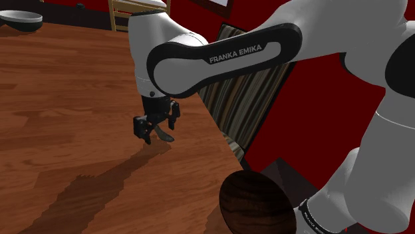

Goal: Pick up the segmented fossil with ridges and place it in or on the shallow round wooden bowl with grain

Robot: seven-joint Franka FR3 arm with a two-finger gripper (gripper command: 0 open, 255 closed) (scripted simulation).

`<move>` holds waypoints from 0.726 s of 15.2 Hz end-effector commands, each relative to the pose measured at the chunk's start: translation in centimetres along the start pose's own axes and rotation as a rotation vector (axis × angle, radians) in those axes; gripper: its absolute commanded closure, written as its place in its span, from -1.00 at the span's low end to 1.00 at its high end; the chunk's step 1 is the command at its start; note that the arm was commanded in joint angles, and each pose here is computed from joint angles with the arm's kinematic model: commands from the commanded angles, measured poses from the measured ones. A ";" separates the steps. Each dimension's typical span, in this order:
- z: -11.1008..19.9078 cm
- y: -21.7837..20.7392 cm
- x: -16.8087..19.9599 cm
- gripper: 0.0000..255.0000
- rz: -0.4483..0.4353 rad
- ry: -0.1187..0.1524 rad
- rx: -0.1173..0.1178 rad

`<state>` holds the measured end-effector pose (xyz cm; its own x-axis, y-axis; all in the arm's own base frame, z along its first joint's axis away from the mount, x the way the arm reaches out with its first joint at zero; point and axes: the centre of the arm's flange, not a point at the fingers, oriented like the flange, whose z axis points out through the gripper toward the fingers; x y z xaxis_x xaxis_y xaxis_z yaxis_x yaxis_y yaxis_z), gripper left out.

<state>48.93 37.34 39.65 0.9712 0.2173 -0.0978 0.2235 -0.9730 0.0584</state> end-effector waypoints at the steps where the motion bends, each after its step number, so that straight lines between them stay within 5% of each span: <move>1: 0.0 0.0 0.0 -1.00 0.000 0.000 0.000; 2: 0.0 0.0 0.0 1.00 0.000 0.000 0.000; 11: 0.0 0.0 0.0 1.00 0.000 0.000 0.000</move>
<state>48.94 37.33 39.67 0.9713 0.2171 -0.0974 0.2233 -0.9730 0.0583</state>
